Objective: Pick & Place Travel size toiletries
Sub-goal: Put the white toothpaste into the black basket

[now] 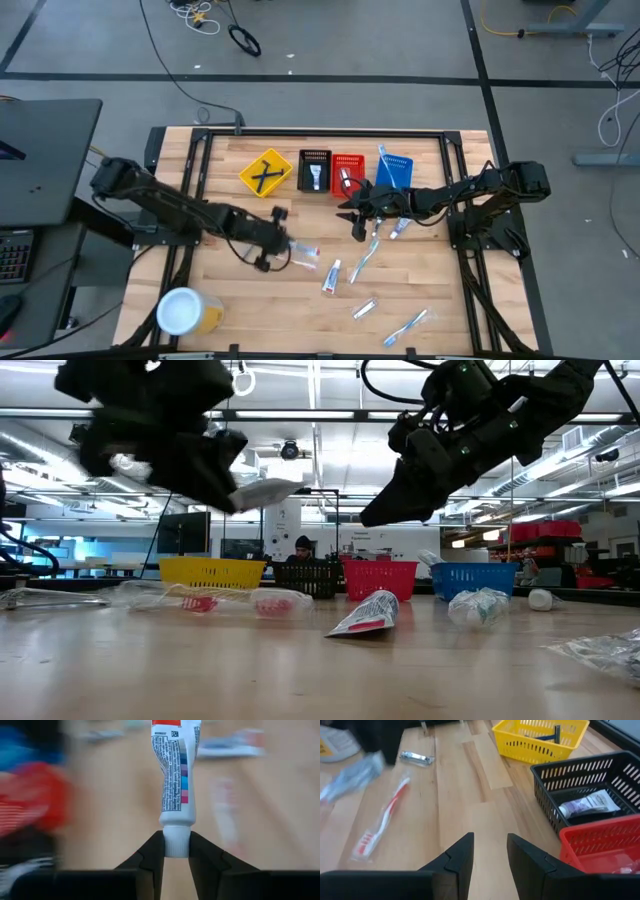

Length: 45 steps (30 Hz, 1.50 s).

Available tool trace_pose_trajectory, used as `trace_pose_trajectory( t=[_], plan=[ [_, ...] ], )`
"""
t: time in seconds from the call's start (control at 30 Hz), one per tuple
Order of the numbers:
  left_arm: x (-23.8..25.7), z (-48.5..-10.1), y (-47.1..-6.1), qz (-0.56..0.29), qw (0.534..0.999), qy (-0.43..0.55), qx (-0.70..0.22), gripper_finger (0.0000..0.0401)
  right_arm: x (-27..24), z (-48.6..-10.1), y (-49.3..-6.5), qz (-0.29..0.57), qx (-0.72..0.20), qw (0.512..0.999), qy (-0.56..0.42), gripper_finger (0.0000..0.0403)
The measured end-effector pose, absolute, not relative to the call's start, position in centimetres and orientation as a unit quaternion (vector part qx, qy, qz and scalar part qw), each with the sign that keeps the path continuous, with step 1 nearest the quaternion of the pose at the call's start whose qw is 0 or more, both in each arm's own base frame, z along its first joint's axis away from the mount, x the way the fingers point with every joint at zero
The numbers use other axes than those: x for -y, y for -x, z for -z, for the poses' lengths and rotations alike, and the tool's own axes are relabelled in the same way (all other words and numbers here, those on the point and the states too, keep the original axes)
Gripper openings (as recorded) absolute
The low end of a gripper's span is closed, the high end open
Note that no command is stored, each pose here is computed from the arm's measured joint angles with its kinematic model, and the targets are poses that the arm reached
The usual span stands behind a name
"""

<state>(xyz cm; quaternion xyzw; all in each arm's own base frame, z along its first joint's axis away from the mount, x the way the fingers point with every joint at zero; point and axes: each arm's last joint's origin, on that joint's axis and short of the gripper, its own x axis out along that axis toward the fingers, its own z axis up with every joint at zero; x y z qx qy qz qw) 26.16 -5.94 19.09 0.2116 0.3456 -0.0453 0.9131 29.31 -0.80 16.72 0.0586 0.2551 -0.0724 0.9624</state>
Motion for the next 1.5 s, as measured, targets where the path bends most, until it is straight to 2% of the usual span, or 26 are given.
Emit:
trace_pose_trajectory(
  t=[0.1,0.2,0.33,0.43,0.57,0.8,1.0,1.33,1.5],
  plan=[
    [3.1,-19.9,-26.5,-0.047,0.911,-0.226,-0.341,0.0082,0.8,-16.7,-29.3,0.073,-0.257,0.962,-0.058,0.0126],
    [-0.2,-19.9,-26.6,-0.099,0.907,-0.202,-0.356,0.0082,0.8,-16.7,-29.3,0.072,-0.255,0.962,-0.059,0.0126],
    [-4.7,-19.1,-26.9,-0.145,0.908,-0.151,-0.364,0.0082,0.8,-16.8,-29.3,0.072,-0.253,0.963,-0.059,0.0126],
    [-7.5,-18.7,-27.5,-0.157,0.921,-0.123,-0.334,0.0082,0.8,-16.8,-29.3,0.073,-0.254,0.963,-0.059,0.0126],
    [-9.7,-18.1,-28.5,-0.172,0.940,-0.014,-0.295,0.0082,0.8,-16.8,-29.3,0.071,-0.253,0.963,-0.052,0.0126],
    [-11.3,-16.9,-30.6,-0.246,0.914,0.166,-0.276,0.0082,0.9,-16.8,-29.3,0.070,-0.254,0.964,-0.048,0.0126],
    [-11.6,-15.2,-30.8,-0.316,0.873,0.230,-0.293,0.0082,0.8,-16.7,-29.3,0.070,-0.255,0.963,-0.048,0.0126],
    [-11.7,-15.1,-30.9,-0.308,0.879,0.208,-0.300,0.0085,0.8,-16.7,-29.3,0.070,-0.258,0.963,-0.046,0.0126],
    [-11.7,-15.1,-30.9,-0.306,0.880,0.200,-0.303,0.0118,0.8,-16.7,-29.3,0.070,-0.258,0.963,-0.046,0.0126]
  ],
)
